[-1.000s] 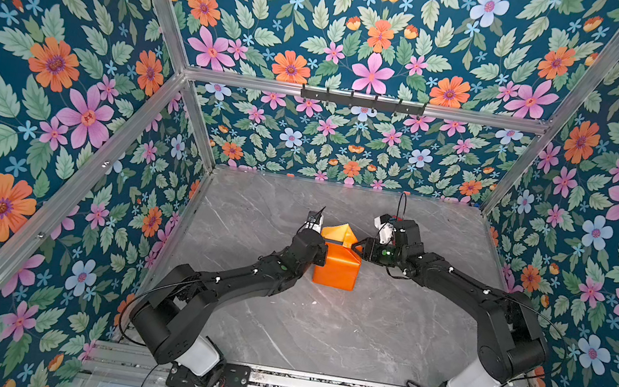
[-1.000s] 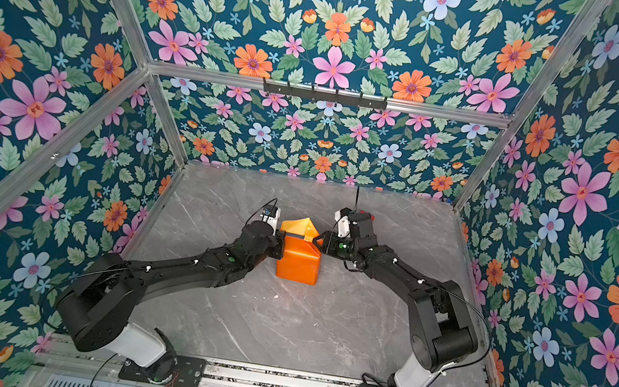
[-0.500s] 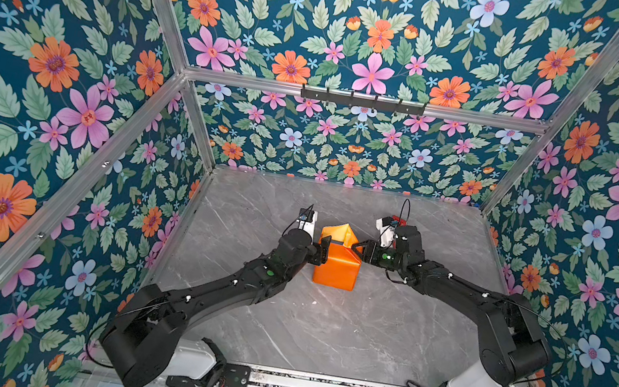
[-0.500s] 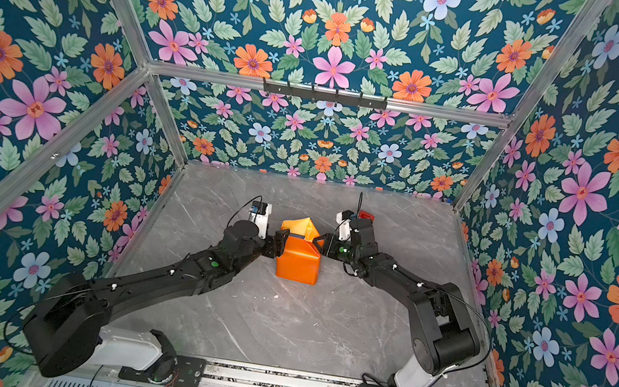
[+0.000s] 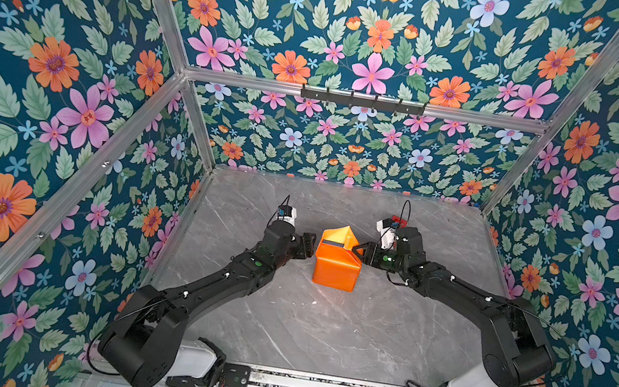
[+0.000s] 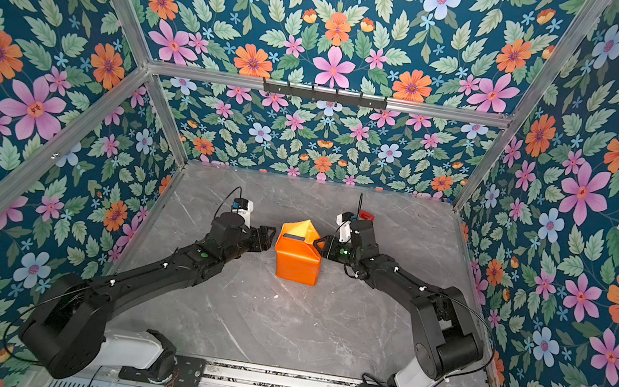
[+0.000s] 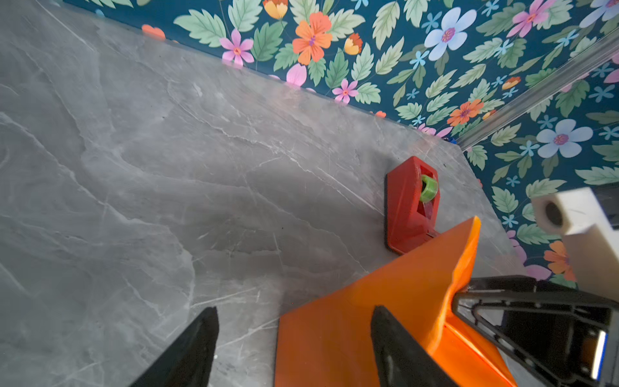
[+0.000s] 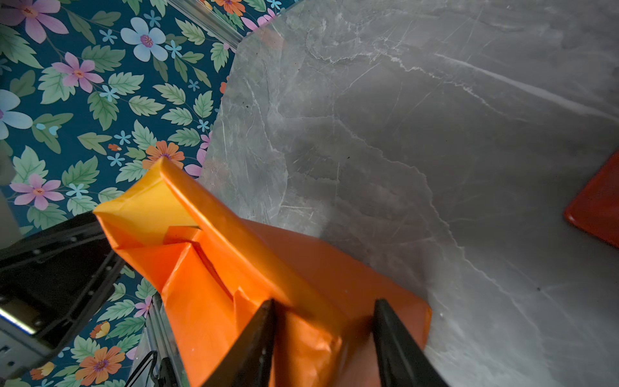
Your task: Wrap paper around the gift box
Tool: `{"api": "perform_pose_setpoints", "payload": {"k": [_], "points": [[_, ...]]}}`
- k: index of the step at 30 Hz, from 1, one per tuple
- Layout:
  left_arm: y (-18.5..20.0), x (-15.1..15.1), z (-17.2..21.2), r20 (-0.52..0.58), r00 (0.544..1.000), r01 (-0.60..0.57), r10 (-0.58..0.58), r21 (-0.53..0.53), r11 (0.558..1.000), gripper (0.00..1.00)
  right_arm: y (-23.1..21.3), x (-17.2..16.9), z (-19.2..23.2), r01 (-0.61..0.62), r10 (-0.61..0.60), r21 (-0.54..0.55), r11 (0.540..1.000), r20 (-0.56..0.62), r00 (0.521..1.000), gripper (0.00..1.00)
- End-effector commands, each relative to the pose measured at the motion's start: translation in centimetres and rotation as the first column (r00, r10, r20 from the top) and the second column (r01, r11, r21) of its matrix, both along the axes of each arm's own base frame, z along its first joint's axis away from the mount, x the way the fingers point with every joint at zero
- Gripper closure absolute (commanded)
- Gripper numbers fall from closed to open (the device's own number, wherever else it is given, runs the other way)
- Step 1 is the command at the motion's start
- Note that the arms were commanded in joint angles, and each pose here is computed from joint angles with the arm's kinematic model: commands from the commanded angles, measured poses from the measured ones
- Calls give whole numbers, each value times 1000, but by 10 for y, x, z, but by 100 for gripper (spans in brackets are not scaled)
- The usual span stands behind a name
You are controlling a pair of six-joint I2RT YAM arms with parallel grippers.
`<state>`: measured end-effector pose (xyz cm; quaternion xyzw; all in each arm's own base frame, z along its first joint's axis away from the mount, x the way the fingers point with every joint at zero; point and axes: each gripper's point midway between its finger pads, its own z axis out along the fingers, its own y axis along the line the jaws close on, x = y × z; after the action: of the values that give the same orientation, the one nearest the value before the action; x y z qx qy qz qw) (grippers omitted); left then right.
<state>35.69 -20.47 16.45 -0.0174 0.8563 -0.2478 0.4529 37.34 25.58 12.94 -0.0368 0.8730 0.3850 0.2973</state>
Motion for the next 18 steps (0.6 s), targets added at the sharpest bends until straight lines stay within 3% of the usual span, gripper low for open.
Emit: {"api": "perform_pose_setpoints", "payload": {"k": [1, 9, 18], "points": [[-16, -3, -3, -23, 998, 65, -66, -40, 997, 26, -13, -14, -29, 15, -24, -90, 996, -102, 994, 53], [-34, -3, -4, -28, 990, 136, -139, -94, 986, 26, -12, -14, -30, 13, -23, -93, 996, -105, 994, 53], [-41, 1, -18, -48, 983, 173, -176, -64, 983, 26, -10, -14, -29, 7, -16, -89, 996, -102, 995, 53]]}}
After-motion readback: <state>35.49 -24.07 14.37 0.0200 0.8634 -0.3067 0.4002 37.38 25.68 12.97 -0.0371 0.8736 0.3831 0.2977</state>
